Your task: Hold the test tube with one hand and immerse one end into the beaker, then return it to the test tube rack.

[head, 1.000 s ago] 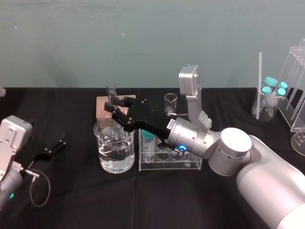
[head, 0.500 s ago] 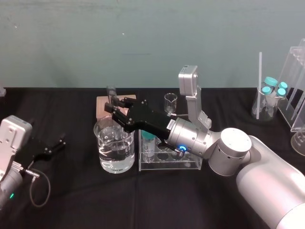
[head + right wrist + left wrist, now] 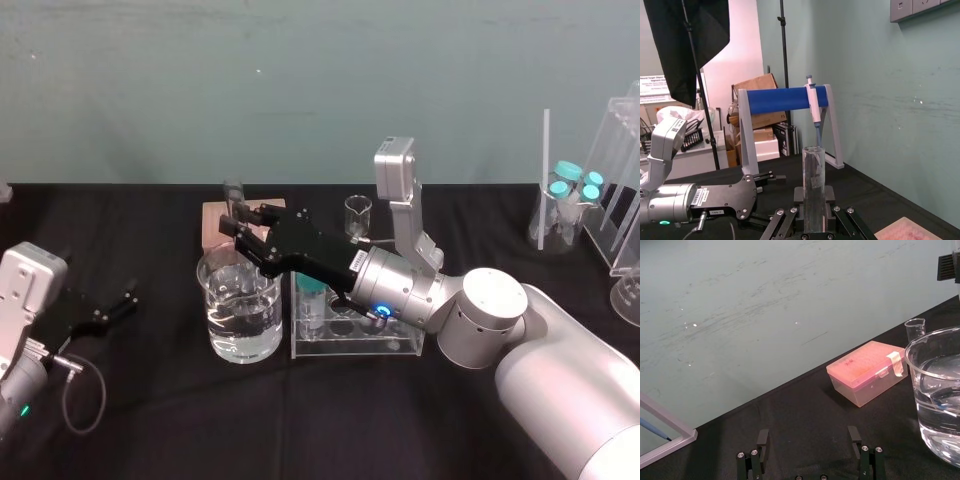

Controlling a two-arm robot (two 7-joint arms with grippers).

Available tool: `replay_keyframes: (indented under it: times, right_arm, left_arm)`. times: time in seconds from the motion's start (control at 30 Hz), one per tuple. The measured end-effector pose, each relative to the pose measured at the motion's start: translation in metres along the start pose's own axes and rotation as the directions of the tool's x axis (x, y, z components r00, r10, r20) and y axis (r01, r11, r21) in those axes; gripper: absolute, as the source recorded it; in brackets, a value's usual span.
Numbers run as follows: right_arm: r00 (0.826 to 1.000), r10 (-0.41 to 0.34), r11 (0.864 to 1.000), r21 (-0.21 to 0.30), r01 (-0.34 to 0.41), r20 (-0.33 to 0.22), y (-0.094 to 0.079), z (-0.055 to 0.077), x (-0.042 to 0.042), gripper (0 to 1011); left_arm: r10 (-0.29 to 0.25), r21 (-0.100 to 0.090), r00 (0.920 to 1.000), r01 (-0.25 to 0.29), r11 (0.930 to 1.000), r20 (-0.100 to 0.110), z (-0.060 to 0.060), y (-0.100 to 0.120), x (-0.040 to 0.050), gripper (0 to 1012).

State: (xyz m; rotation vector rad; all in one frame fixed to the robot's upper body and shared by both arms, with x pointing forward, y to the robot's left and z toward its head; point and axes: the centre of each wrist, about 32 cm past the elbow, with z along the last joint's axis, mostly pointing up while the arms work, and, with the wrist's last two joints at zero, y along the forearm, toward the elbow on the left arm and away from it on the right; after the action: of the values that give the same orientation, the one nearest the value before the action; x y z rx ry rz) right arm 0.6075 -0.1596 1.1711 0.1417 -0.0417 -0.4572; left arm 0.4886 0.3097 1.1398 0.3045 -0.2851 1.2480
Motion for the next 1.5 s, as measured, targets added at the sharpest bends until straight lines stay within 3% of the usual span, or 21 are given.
replay_keyframes:
  times: [0.37,0.63,0.87,0.93,1.13,1.37,1.5]
  right_arm:
    - [1.0,0.0,1.0,0.002,0.0,0.001,0.0,0.001,-0.0003,228]
    - [1.0,0.006,0.999,0.032,-0.007,0.029,0.002,0.01,0.0005,227]
    - [0.996,0.015,0.996,0.091,-0.023,0.09,0.005,0.031,0.0026,227]
    - [0.993,0.018,0.992,0.124,-0.033,0.119,0.005,0.043,0.0025,227]
    - [0.989,0.006,0.984,0.173,-0.033,0.15,0.002,0.059,0.0006,227]
    - [0.978,-0.064,0.974,0.227,0.018,0.2,-0.016,0.08,0.0024,227]
    - [0.959,-0.159,0.964,0.248,0.098,0.236,-0.039,0.09,0.006,227]
  left_arm:
    - [0.0,0.0,1.0,0.0,1.0,0.0,0.0,0.0,0.0,1000]
    - [0.0,0.0,1.0,0.0,1.0,0.0,0.0,0.0,0.0,1000]
    - [0.0,0.0,1.0,0.0,1.0,0.0,0.0,0.0,0.0,1000]
    - [0.0,0.0,1.0,0.0,1.0,0.0,0.0,0.0,0.0,1000]
    - [0.0,0.0,1.0,0.0,1.0,0.0,0.0,0.0,0.0,1000]
    - [0.0,0.0,1.0,0.0,1.0,0.0,0.0,0.0,0.0,1000]
    - [0.0,0.0,1.0,0.0,1.0,0.0,0.0,0.0,0.0,1000]
